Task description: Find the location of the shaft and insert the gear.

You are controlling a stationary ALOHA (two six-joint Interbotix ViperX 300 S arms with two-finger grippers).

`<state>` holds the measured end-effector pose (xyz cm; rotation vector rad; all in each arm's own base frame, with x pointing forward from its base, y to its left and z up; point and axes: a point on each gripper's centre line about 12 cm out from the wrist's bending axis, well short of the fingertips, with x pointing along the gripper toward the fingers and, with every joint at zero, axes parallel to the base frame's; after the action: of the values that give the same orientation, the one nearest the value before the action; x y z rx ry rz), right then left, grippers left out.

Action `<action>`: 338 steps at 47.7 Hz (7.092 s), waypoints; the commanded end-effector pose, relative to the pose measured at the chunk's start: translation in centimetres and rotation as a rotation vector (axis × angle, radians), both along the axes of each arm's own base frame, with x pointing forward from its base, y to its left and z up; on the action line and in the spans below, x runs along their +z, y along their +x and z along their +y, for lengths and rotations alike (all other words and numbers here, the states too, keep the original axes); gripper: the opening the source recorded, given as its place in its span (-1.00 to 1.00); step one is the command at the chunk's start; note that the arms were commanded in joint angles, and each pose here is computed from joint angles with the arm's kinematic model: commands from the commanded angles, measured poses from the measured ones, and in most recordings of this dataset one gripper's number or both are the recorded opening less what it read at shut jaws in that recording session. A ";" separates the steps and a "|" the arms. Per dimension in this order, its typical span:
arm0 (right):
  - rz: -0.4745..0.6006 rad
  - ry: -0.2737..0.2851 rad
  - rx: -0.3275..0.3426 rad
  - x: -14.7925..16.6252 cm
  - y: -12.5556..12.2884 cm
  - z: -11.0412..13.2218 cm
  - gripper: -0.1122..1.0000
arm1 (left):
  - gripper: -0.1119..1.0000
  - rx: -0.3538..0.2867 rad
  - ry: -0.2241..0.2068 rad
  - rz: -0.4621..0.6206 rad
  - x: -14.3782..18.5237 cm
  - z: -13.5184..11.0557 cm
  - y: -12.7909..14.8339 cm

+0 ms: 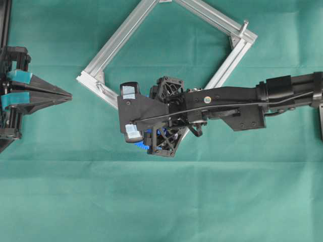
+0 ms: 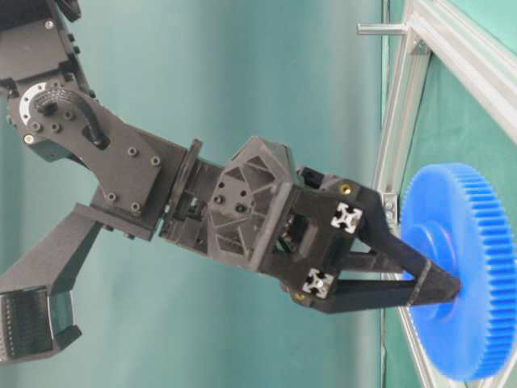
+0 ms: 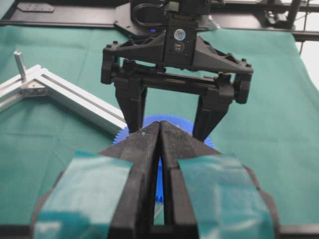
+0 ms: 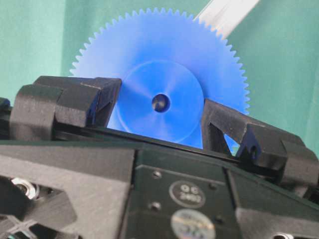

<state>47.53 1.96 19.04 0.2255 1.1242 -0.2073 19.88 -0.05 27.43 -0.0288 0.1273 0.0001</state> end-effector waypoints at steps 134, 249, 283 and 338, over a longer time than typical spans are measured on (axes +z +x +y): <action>-0.133 0.009 0.057 2.2 0.0 1.7 0.44 | -0.77 0.003 -0.009 -0.020 1.0 0.0 0.2; -0.083 0.010 0.053 0.9 -0.6 1.8 0.45 | -0.77 0.002 -0.009 -0.012 0.9 0.0 0.2; -0.079 0.008 0.062 0.8 -0.7 2.0 0.45 | -0.77 0.002 -0.009 -0.012 0.9 0.0 0.2; -0.060 0.009 0.062 0.1 -1.1 2.2 0.45 | -0.77 0.002 -0.009 -0.014 1.0 0.0 0.2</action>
<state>46.66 2.69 18.60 0.2076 1.0800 -0.1686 19.84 -0.05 27.33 -0.0364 0.1412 0.0005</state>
